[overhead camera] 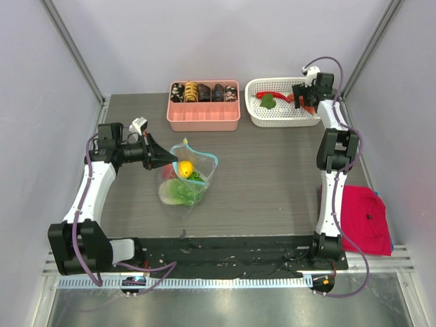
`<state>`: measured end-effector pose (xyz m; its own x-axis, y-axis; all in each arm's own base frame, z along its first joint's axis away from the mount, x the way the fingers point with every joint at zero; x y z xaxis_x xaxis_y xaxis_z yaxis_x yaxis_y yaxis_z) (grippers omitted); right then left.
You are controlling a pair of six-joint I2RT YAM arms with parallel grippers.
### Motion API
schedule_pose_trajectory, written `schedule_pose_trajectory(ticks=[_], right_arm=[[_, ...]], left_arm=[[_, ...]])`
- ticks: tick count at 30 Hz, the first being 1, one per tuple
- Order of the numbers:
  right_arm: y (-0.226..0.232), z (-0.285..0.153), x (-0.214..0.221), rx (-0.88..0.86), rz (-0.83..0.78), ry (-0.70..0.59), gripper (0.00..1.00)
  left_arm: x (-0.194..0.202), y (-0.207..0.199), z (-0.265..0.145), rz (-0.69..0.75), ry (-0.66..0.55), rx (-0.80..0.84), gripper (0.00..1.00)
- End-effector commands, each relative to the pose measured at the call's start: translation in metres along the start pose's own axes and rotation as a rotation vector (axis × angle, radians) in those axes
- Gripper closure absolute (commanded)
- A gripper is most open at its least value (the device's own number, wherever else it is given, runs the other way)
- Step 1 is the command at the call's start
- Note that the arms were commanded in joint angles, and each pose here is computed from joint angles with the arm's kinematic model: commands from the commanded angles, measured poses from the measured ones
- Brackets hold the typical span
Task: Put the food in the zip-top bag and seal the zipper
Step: Pick up the fake vegetable from the bin.
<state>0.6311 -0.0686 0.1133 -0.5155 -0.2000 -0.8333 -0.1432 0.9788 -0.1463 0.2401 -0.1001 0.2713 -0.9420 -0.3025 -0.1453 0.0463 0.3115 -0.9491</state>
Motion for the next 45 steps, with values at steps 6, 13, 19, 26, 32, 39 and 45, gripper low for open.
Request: schedule_pose_trajectory(ticks=[6,13,19,26,32,39,45], right_arm=[[0.014,0.000,0.000,-0.125,0.007,-0.043,0.10],[0.028,-0.007,-0.003,-0.214,0.076,-0.052,0.31],[0.019,0.006,0.006,-0.119,0.054,-0.028,0.37],[0.008,-0.009,-0.027,-0.046,0.074,-0.116,0.97],[-0.005,-0.047,-0.083,0.017,0.093,-0.251,0.99],[-0.014,-0.094,-0.129,0.028,0.089,-0.355,0.99],[0.014,-0.165,-0.162,-0.166,0.080,-0.388,0.99]], left_arm=[[-0.004,-0.007,-0.001,0.028,0.000,-0.001,1.00],[-0.009,-0.005,0.000,0.020,-0.001,-0.006,1.00],[-0.009,-0.002,0.002,0.011,0.000,-0.012,1.00],[-0.009,-0.002,0.001,0.016,-0.003,-0.013,1.00],[-0.009,-0.002,0.001,0.021,-0.005,-0.015,1.00],[-0.007,-0.003,0.000,0.036,-0.009,-0.018,1.00],[-0.006,-0.003,-0.001,0.043,-0.008,-0.024,1.00]])
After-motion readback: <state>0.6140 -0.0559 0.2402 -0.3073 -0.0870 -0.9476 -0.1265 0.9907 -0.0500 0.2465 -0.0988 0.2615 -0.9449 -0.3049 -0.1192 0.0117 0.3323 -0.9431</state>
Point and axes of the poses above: each gripper's point midway between its finger pads, its own z axis out along the fingers, its own y axis along the line the jaws close on, x = y × z, the point moved 6 cm from there along -z, back along the fingers, and after that the axes turned 3 degrees about z, right-handed, at the moved point
